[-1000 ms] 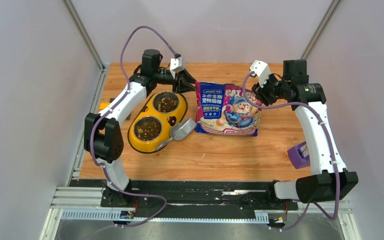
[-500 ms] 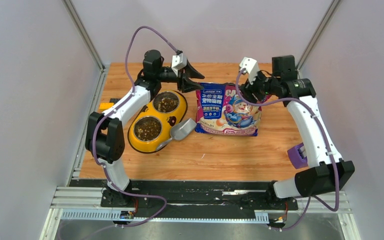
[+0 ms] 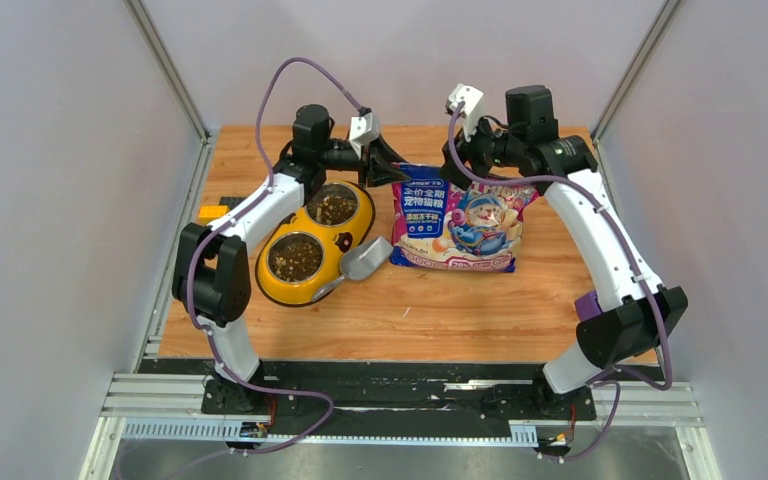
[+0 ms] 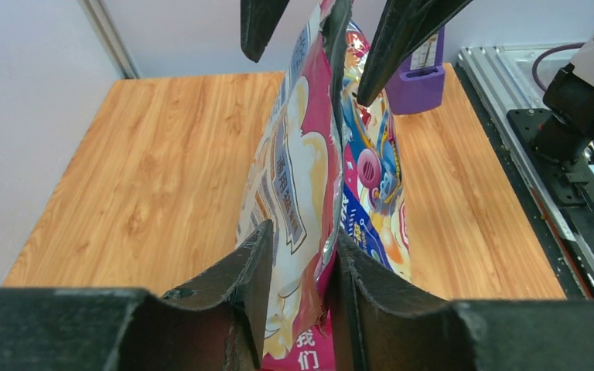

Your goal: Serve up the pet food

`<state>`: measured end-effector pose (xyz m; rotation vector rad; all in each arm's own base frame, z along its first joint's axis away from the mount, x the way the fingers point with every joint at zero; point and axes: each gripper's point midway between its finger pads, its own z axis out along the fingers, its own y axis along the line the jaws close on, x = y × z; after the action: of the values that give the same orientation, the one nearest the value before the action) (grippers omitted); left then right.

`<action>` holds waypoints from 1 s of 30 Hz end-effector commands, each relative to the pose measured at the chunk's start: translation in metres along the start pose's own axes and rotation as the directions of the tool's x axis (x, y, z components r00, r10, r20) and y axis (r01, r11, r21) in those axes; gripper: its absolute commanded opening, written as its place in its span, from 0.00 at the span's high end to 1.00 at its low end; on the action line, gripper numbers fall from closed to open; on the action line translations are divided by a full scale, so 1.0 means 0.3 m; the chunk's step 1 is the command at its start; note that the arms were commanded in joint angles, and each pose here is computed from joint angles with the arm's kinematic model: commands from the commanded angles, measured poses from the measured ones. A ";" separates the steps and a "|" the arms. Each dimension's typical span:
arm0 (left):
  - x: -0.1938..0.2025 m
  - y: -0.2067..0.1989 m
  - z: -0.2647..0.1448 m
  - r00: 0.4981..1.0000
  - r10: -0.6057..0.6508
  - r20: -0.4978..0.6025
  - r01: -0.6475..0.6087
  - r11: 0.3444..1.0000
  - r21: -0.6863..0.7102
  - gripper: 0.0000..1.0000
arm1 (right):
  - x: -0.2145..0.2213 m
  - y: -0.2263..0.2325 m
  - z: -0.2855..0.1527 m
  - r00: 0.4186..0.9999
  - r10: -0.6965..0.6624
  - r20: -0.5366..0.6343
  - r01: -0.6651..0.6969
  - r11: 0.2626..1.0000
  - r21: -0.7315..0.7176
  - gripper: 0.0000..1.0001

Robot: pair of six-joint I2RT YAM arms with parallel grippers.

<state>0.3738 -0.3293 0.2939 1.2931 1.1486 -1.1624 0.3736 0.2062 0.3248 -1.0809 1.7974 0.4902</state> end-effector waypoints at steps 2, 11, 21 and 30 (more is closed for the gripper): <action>-0.017 0.017 -0.004 0.999 0.030 -0.019 -0.030 0.999 -0.014 0.66 | -0.077 0.035 0.039 0.999 -0.011 0.050 0.014 0.998 -0.067 0.37; -0.040 0.021 -0.005 0.999 0.035 -0.011 -0.035 0.999 -0.006 0.68 | -0.090 0.073 0.114 0.999 0.014 0.035 -0.007 0.981 -0.193 0.47; -0.065 0.026 -0.013 0.999 0.039 0.000 -0.039 0.999 0.001 0.72 | -0.064 0.087 0.150 1.000 -0.010 0.016 0.013 0.976 -0.220 0.69; -0.067 0.024 -0.016 0.999 0.035 0.004 -0.035 0.999 0.017 0.89 | -0.077 0.091 0.200 1.000 -0.018 0.016 0.022 0.973 -0.230 0.77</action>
<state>0.3722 -0.3269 0.2917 1.3077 1.1874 -1.1979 0.3796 0.2635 0.2984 -1.2301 1.8189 0.7089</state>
